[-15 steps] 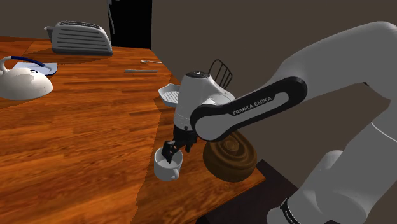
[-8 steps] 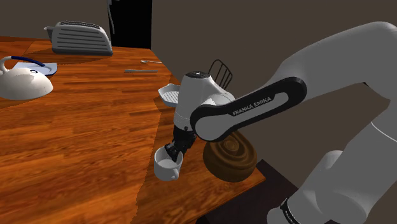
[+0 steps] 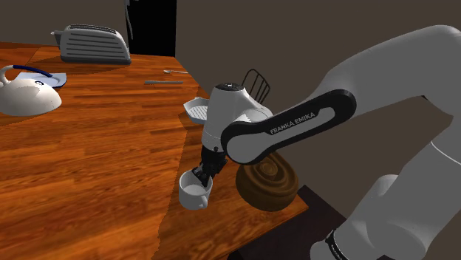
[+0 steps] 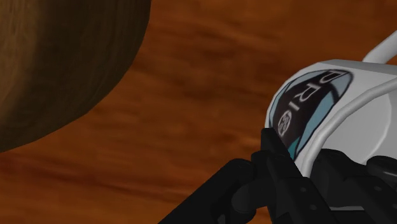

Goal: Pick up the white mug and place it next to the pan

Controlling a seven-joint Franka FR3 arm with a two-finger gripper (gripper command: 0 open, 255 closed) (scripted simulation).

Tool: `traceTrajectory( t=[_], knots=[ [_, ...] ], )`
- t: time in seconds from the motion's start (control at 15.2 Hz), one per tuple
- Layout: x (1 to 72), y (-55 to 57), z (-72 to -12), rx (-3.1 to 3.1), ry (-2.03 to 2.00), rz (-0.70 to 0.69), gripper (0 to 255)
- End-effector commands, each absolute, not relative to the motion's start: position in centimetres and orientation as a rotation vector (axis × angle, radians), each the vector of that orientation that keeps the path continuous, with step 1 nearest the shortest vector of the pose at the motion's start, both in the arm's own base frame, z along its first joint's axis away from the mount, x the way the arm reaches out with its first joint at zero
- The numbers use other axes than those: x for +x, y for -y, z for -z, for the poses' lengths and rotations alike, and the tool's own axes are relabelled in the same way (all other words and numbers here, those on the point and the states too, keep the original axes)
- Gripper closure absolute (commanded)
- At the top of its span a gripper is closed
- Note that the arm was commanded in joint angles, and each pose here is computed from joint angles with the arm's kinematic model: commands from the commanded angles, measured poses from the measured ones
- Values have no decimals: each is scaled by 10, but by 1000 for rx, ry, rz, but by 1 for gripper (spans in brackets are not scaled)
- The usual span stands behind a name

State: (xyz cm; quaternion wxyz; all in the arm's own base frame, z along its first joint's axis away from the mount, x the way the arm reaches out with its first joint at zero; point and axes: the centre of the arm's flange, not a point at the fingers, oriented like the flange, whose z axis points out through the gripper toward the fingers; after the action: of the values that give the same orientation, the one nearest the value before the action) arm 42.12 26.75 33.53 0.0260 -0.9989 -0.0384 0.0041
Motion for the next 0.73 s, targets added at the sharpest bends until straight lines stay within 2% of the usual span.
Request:
traceTrajectory(
  t=[0.0,0.66],
  knots=[
    [421,-267,-341,-3087,119,-13,255],
    [421,-267,-393,-3087,119,-13,255]
  ],
)
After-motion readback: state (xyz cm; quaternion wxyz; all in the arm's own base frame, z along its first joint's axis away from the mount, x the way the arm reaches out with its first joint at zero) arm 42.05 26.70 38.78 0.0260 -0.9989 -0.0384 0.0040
